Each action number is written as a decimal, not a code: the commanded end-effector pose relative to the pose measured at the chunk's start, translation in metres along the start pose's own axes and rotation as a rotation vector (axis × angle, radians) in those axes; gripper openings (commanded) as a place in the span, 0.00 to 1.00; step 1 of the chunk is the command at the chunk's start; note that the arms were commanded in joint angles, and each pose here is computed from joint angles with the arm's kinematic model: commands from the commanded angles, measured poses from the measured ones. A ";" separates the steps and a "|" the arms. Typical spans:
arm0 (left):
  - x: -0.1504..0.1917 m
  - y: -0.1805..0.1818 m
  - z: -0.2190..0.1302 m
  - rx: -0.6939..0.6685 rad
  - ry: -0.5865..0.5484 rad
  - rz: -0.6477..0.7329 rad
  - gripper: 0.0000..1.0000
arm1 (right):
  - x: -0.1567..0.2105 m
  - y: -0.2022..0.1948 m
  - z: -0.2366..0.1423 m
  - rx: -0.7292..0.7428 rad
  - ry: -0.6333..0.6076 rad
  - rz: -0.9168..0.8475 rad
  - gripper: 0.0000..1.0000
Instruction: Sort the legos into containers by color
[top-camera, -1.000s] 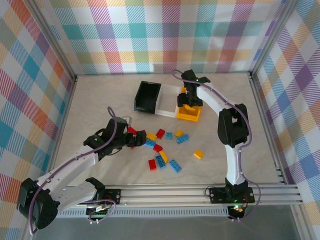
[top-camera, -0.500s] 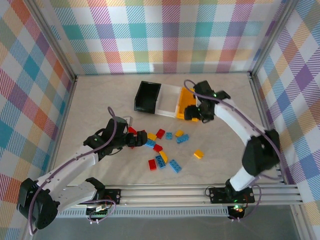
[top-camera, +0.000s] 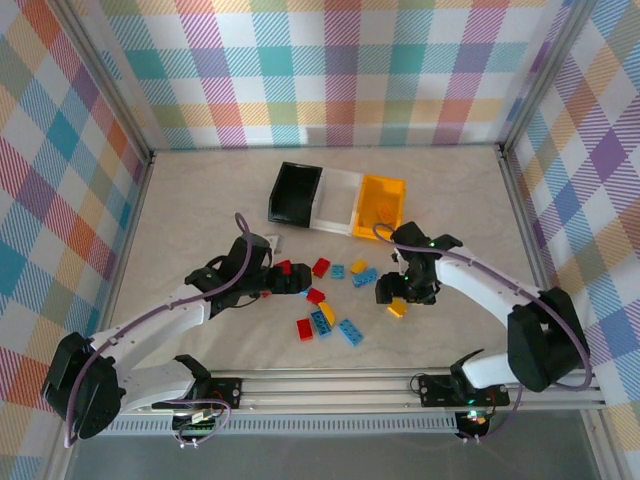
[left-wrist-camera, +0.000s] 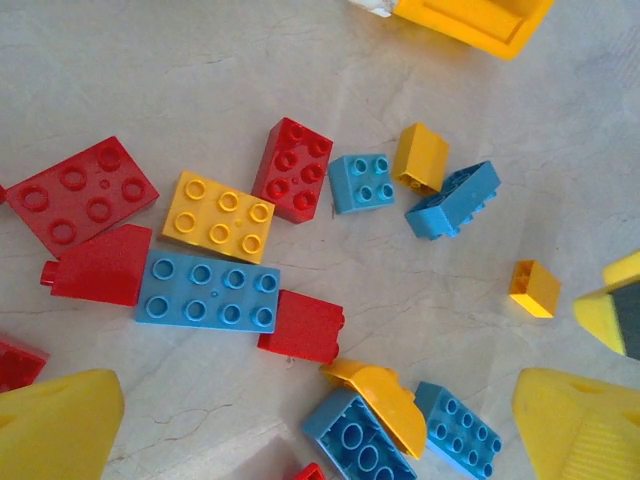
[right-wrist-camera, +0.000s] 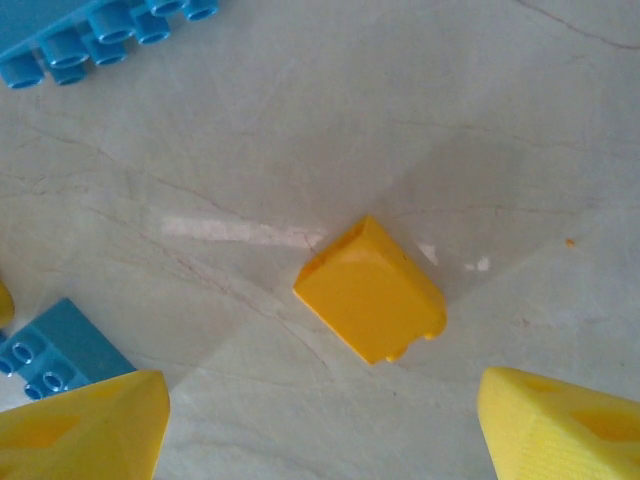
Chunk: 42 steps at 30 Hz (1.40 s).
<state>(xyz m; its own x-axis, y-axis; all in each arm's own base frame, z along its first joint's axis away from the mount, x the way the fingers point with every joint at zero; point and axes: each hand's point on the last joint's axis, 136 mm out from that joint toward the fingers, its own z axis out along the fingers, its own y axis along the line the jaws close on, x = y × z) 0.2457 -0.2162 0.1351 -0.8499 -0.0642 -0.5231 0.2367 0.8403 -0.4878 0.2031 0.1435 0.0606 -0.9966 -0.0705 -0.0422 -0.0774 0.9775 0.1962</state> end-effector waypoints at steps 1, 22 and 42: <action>-0.002 -0.007 -0.011 0.018 -0.019 0.000 1.00 | -0.003 0.000 0.018 0.001 0.024 0.007 0.81; 0.008 0.005 -0.007 -0.024 0.006 -0.009 1.00 | 0.030 0.016 0.041 -0.080 0.122 -0.006 0.73; 0.014 0.012 -0.004 -0.046 0.018 -0.003 1.00 | 0.010 -0.004 0.054 0.163 0.077 -0.042 0.49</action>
<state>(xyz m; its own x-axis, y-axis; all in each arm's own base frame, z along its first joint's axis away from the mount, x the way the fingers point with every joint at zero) 0.2402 -0.2081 0.1338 -0.8499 -0.0724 -0.5219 0.2204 0.8508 -0.4770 0.1856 0.1444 0.0125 -0.9921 -0.1112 0.0588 -0.1081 0.9927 0.0538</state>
